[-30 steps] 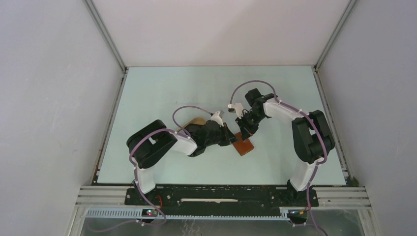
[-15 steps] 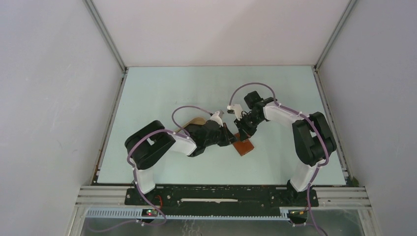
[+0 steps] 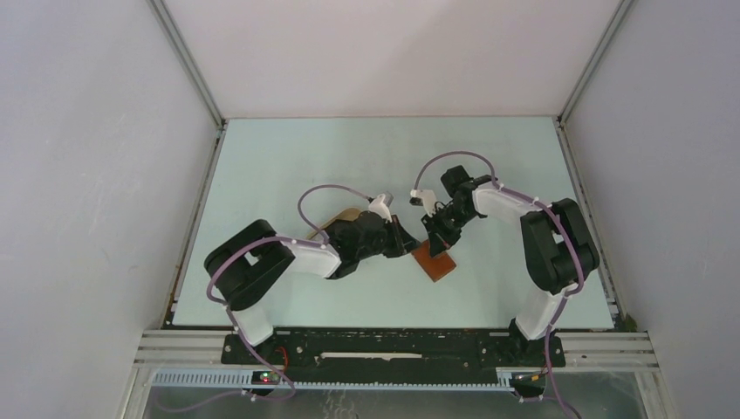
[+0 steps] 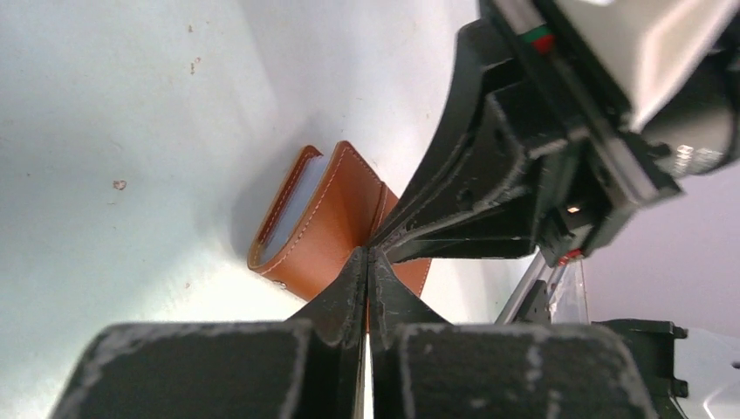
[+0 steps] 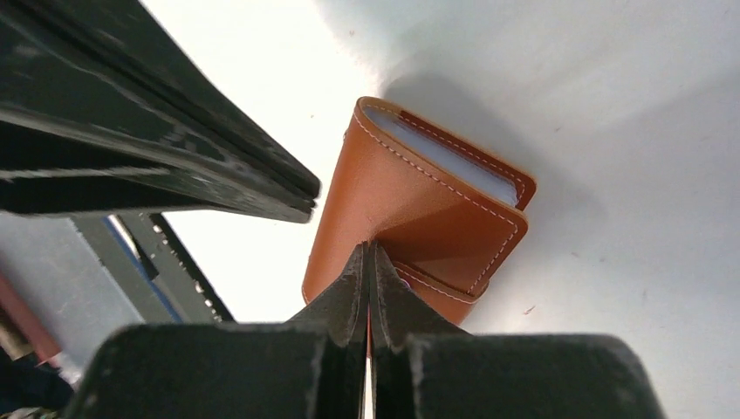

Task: Put the credit cards into the card holder
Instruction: Close the card holder at the center of the board.

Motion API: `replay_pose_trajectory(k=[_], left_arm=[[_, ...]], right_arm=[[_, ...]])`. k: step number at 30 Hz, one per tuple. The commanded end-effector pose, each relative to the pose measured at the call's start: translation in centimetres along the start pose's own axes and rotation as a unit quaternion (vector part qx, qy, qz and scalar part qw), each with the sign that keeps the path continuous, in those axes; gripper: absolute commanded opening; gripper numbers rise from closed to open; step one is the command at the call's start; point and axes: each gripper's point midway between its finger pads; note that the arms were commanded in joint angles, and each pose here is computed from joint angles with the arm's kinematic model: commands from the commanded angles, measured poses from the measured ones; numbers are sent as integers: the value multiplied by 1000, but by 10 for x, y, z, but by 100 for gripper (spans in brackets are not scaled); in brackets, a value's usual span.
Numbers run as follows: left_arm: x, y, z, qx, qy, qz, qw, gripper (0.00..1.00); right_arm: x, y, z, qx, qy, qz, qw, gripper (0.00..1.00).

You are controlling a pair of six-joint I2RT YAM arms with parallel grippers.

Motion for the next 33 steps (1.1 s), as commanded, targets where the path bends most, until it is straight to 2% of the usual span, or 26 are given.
replay_pose_trajectory(k=[1,6,18,23,27,33], left_arm=[[-13,-16,-19,-32,19,19,999,3],[-17,-25,-19,-36,20,28,999,3],[-29,-34,-17,-41,25,40,998,2],[-34,-38,-18,-43,31,41,998,2],[-39,-38,-17,-41,36,47,997,3],[-47,-36,-14,-39,39,63,996,4]], right_arm=[[-3,1,33,54,48,-35,997,0],[-6,-1,36,55,85,-89,991,0],[-8,-1,37,51,158,-157,974,0],[-12,-1,33,44,185,-157,969,0],[-11,0,32,46,170,-156,972,0],[17,-18,14,16,96,-191,977,19]])
Point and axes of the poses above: each gripper's point midway between its finger pads, its own y axis out along the fingers, its own x axis along the line the jaws close on, z = x × y, and after that the axes turned 12 degrees about y, right-handed
